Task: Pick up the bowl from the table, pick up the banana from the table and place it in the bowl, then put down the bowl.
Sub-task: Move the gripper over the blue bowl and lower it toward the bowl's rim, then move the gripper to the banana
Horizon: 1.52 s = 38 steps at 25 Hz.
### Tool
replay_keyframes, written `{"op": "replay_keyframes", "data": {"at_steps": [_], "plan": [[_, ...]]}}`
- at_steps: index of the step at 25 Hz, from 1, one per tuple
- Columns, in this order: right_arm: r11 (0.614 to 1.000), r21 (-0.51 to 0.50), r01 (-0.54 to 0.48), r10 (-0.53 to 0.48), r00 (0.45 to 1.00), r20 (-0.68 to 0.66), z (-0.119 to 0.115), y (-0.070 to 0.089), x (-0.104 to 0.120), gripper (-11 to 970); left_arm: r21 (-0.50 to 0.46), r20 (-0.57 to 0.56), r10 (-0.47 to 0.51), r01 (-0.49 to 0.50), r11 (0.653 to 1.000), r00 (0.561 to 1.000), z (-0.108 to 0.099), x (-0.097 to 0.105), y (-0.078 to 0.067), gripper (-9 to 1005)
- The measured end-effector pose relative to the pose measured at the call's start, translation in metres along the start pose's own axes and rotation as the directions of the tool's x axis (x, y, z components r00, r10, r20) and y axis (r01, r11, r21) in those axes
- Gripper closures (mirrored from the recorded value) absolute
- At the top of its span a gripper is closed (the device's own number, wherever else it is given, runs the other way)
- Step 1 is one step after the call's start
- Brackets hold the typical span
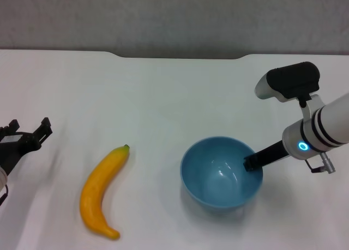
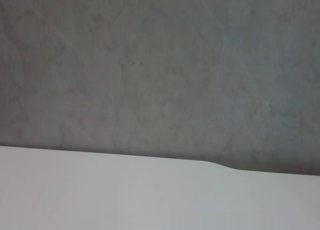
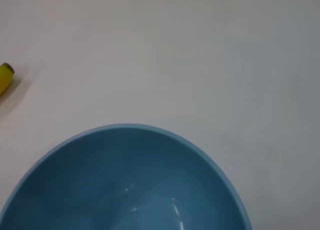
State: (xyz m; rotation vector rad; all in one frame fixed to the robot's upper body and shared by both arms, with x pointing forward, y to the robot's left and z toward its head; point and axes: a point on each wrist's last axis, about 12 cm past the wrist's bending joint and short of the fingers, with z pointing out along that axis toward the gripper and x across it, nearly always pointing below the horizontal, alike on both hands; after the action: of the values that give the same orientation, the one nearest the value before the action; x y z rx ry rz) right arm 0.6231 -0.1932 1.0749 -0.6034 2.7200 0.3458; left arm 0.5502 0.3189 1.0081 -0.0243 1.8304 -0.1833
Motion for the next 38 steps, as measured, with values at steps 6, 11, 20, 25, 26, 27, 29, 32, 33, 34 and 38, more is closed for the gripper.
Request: {"op": "replay_keyframes", "data": {"at_steps": [6, 11, 20, 25, 26, 27, 29, 32, 33, 34, 38], "plan": [[1.000, 0.015, 0.002, -0.003, 1.000, 0.022, 0.002, -0.004, 0.002, 878, 0.004, 0.001, -0.012, 0.012, 1.000, 1.000, 0.000, 0.000, -0.001, 167], [1.000, 0.021, -0.010, 0.009, 0.999, 0.049, 0.003, -0.006, 0.003, 932, -0.002, -0.025, -0.025, 0.025, 1.000, 0.999, 0.002, 0.001, 0.000, 168], [0.999, 0.028, -0.040, 0.036, 0.988, 0.151, -0.003, -0.014, 0.007, 932, 0.068, -0.079, -0.076, 0.081, 0.994, 0.994, 0.014, -0.008, -0.015, 168], [0.996, 0.032, -0.079, 0.072, 0.979, 0.192, -0.008, -0.023, 0.013, 932, 0.135, -0.141, -0.080, 0.099, 0.986, 0.987, 0.025, -0.023, -0.034, 168], [0.996, 0.033, -0.082, 0.074, 0.978, 0.195, -0.009, -0.024, 0.013, 932, 0.135, -0.152, -0.078, 0.099, 0.986, 0.985, 0.025, -0.025, -0.035, 168], [0.996, 0.033, -0.083, 0.075, 0.978, 0.196, -0.009, -0.024, 0.014, 932, 0.137, -0.165, -0.073, 0.096, 0.986, 0.984, 0.026, -0.028, -0.038, 168], [0.995, 0.035, -0.088, 0.080, 0.977, 0.197, -0.009, -0.025, 0.015, 932, 0.140, -0.190, -0.064, 0.091, 0.986, 0.980, 0.027, -0.032, -0.041, 169], [0.994, 0.039, -0.102, 0.092, 0.975, 0.200, -0.009, -0.029, 0.018, 932, 0.190, -0.218, -0.055, 0.097, 0.977, 0.975, 0.027, -0.045, -0.052, 169], [0.994, 0.041, -0.105, 0.095, 0.975, 0.203, -0.009, -0.030, 0.019, 932, 0.211, -0.225, -0.050, 0.099, 0.972, 0.973, 0.027, -0.048, -0.056, 169], [0.993, 0.042, -0.108, 0.098, 0.974, 0.205, -0.009, -0.031, 0.019, 932, 0.227, -0.228, -0.046, 0.099, 0.969, 0.973, 0.026, -0.052, -0.057, 169], [0.992, 0.043, -0.118, 0.106, 0.971, 0.215, -0.011, -0.034, 0.019, 932, 0.276, -0.264, -0.009, 0.085, 0.957, 0.964, 0.025, -0.060, -0.058, 169]]}}
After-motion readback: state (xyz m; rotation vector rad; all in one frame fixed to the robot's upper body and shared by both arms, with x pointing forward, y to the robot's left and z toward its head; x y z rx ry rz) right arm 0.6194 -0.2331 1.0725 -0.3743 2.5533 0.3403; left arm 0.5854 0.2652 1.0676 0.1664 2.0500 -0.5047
